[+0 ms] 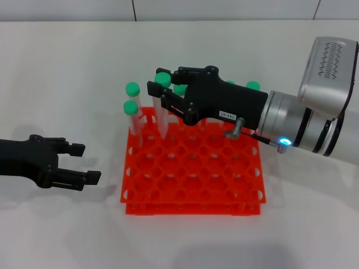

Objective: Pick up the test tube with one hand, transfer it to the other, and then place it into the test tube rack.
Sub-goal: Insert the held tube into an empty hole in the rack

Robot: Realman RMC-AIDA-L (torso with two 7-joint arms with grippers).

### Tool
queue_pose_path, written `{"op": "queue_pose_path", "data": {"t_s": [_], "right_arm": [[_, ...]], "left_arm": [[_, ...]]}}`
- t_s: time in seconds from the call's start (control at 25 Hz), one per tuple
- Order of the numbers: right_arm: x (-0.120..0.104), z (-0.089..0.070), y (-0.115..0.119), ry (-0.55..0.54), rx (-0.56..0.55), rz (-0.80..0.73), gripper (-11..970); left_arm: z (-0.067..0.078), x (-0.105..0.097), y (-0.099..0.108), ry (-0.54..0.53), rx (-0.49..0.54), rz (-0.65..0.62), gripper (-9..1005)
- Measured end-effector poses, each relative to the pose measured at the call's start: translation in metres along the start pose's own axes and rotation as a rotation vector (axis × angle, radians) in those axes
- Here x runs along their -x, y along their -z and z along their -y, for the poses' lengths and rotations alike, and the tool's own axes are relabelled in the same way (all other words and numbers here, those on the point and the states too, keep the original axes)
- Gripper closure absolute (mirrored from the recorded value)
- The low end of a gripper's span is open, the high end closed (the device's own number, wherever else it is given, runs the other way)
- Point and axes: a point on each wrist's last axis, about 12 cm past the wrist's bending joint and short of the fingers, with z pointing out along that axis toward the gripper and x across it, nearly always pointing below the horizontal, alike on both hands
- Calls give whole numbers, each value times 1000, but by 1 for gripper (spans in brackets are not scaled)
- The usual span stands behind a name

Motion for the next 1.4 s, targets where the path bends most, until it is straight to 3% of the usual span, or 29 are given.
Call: {"op": "queue_pose_path", "data": {"t_s": [0.76,1.4], "right_arm": [[5,-1,-18,42,-16,2,695],[-3,1,-19,46,-39,-48,694]], "left_arm": [[1,1,-2,-6,-4,4,106],[1,3,-3,-10,-6,6,107]]}}
